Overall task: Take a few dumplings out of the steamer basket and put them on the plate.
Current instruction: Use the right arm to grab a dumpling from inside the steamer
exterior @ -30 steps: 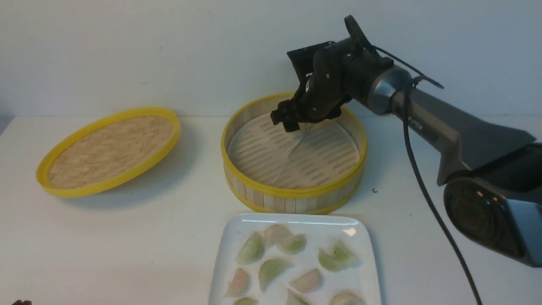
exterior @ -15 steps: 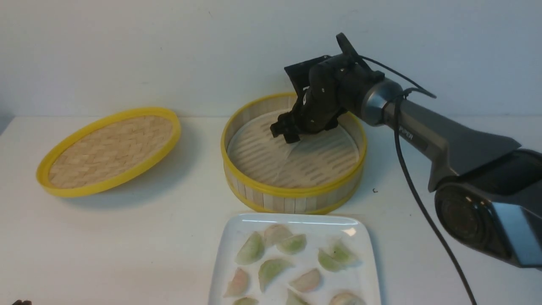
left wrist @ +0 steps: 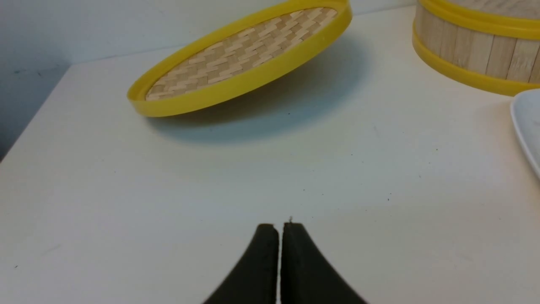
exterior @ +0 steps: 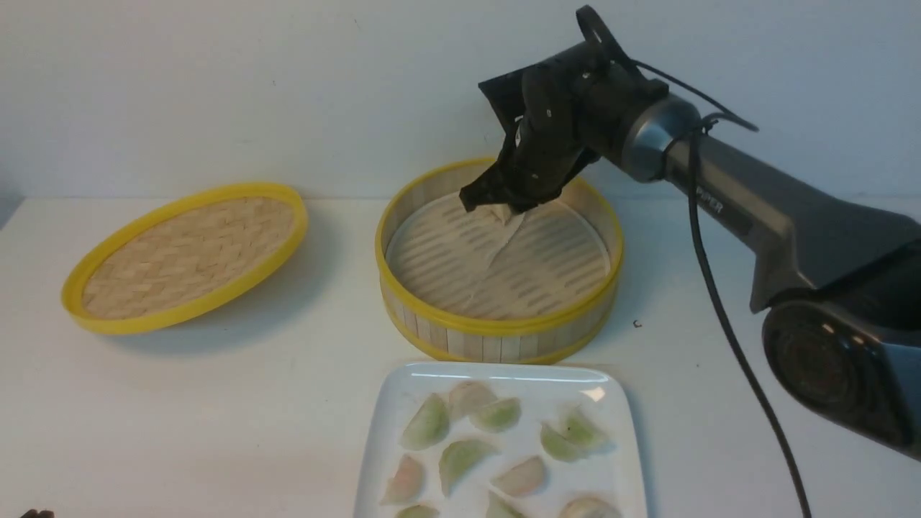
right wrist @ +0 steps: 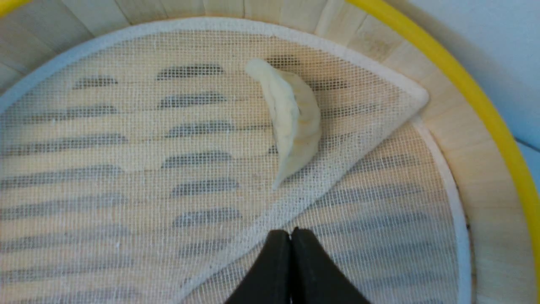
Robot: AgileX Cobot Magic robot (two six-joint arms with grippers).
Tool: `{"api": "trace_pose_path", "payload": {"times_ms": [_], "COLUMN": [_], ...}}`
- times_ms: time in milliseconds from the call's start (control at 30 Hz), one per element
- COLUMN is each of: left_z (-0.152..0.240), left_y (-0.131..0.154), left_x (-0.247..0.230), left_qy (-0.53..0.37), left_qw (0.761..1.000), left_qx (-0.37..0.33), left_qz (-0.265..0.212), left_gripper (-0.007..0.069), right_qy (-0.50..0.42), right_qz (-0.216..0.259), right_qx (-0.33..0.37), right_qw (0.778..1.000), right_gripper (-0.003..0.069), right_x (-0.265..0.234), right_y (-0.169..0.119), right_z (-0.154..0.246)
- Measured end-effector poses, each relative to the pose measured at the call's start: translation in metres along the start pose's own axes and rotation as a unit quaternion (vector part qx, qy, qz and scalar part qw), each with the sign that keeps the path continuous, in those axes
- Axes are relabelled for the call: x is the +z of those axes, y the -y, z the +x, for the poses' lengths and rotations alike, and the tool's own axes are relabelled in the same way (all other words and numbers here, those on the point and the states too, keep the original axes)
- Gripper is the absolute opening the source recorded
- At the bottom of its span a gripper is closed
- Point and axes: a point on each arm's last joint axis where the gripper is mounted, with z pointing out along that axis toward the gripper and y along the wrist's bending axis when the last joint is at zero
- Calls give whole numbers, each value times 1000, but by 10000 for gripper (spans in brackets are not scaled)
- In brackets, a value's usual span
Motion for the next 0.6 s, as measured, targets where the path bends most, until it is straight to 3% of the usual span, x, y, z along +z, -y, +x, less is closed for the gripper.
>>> {"api": "trace_pose_path", "payload": {"times_ms": [200, 400, 600], "left_z": [0, 0, 0], "left_y": [0, 0, 0], "left_x": [0, 0, 0], "left_qy": [0, 0, 0], "left_qw": [1000, 1000, 1000], "left_qx": [0, 0, 0], "left_qz": [0, 0, 0], "left_gripper": [-6, -6, -6], "right_qy": [-26, 9, 72], "right_qz": [9, -1, -11], "right_qx": [-8, -4, -6], "right_qw": [1000, 1000, 997], "right_gripper": [-13, -2, 111], "right_x": [-14, -12, 4], "right_y": [-2, -5, -9], "right_z": [2, -4, -11]}}
